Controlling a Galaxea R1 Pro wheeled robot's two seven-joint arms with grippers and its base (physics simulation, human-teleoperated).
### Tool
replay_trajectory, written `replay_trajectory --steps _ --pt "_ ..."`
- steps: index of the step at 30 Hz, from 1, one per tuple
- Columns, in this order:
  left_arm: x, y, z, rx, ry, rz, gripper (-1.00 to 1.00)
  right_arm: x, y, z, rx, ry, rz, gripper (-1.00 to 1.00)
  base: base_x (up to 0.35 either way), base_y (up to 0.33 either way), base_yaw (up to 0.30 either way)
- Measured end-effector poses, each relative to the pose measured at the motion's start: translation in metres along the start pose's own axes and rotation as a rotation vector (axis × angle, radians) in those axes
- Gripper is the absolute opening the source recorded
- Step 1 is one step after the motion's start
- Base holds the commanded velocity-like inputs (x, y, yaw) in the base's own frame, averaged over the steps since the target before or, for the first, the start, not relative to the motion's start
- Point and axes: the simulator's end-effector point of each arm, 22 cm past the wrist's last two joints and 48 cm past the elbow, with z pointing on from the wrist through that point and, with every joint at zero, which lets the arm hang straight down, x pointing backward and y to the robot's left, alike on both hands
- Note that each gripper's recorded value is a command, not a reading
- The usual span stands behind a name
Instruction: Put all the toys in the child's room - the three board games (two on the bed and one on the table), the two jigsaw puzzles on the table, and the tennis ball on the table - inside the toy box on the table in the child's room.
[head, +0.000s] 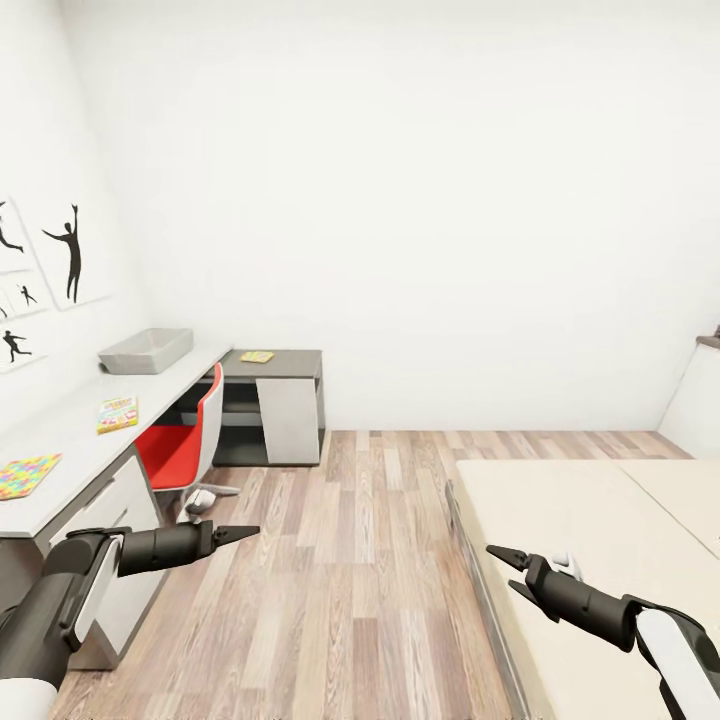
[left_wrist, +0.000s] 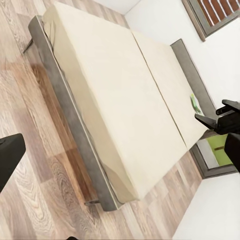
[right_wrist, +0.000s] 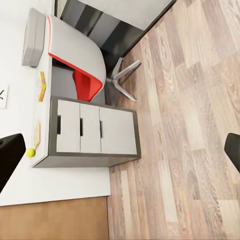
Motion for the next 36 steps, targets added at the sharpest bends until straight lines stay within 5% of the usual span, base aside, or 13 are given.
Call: replay_trajectory --steps 23,36 --pt "0.0002 0.0 0.0002 -0.001 0.0 0.0 1.0 -0.0002 0.0 -0.0004 0.0 -0.001 0.0 1.0 -0.011 -0.004 0.0" --pt "0.0003 0.0 0.0005 -0.001 0.0 -0.001 1.0 -0.0002 -0.0005 0.0002 0.004 -0.002 -0.003 1.0 0.0 -0.192 0.0"
